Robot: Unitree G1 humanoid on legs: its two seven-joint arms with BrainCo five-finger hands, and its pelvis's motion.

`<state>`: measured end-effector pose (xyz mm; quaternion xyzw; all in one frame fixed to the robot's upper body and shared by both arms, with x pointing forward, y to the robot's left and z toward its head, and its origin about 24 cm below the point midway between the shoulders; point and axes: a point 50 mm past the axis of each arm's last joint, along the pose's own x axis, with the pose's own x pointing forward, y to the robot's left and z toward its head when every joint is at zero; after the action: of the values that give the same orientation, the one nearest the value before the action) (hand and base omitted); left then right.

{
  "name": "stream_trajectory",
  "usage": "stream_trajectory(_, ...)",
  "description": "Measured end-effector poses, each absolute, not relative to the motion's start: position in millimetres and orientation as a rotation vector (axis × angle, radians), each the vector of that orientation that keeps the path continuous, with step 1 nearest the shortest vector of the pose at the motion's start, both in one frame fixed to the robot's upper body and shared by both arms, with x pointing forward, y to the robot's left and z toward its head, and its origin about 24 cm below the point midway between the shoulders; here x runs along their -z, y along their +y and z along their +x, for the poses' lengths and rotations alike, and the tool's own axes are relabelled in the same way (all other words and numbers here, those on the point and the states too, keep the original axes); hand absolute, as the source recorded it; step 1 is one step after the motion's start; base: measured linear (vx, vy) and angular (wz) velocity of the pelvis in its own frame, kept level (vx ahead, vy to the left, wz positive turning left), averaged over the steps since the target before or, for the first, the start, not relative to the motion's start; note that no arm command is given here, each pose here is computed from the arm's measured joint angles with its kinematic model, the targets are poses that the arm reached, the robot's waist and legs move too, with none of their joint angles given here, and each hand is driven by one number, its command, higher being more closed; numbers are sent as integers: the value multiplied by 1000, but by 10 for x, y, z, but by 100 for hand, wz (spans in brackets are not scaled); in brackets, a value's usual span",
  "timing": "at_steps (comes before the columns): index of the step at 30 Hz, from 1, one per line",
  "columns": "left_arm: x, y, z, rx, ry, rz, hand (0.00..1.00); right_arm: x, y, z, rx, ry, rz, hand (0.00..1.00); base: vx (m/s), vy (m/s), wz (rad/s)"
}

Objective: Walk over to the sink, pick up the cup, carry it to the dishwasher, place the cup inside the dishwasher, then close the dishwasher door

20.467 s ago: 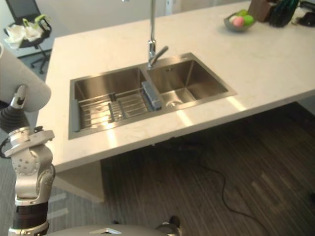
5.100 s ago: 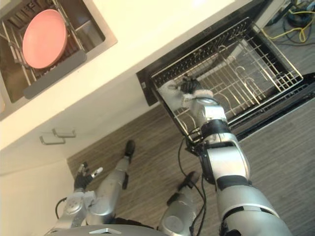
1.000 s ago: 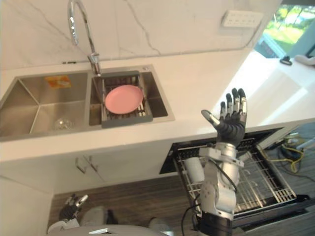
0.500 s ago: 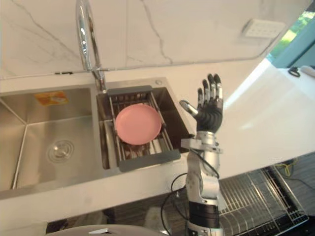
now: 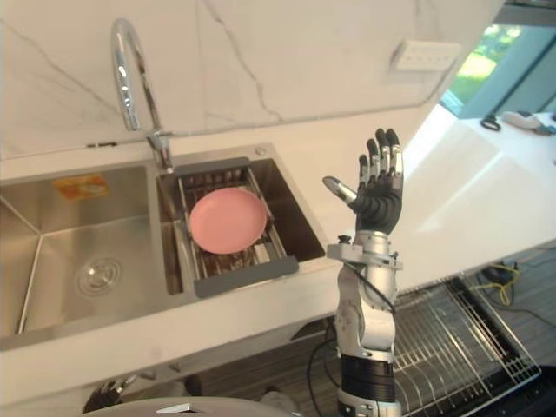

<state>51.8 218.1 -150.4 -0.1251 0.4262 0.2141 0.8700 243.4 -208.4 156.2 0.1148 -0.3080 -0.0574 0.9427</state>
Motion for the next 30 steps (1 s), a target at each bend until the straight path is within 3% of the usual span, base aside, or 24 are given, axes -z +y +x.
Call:
stream_trajectory(5, 1509, 2160, 468, -409, 893, -231, 0, -1597, -2179, 2417, 141, -637, 163, 0, 16, -58, 30)
stream_trajectory(11, 1494, 2160, 513, -345, 887, -155, 0, -1796, -2613, 2287, 275, -695, -46, 0, 44, 52, 50)
stream_trajectory(13, 1512, 2230, 437, -297, 938, -88, 0, -1626, -2667, 2251, 285, -577, -62, 0, 24, 19, 13)
stream_trajectory(24, 1518, 2233, 447, -291, 950, -90, 0, -1620, -2650, 2260, 247, -571, -81, 0, 0, 0, 0)
stream_trajectory(27, 1529, 2235, 451, -277, 971, -98, 0, -1655, -2602, 2292, 188, -547, -237, 0, 0, 0, 0)
stream_trajectory(30, 1536, 2261, 461, -266, 995, -93, 0, -1781, -2467, 2393, -3, -509, -553, 0, 0, 0, 1)
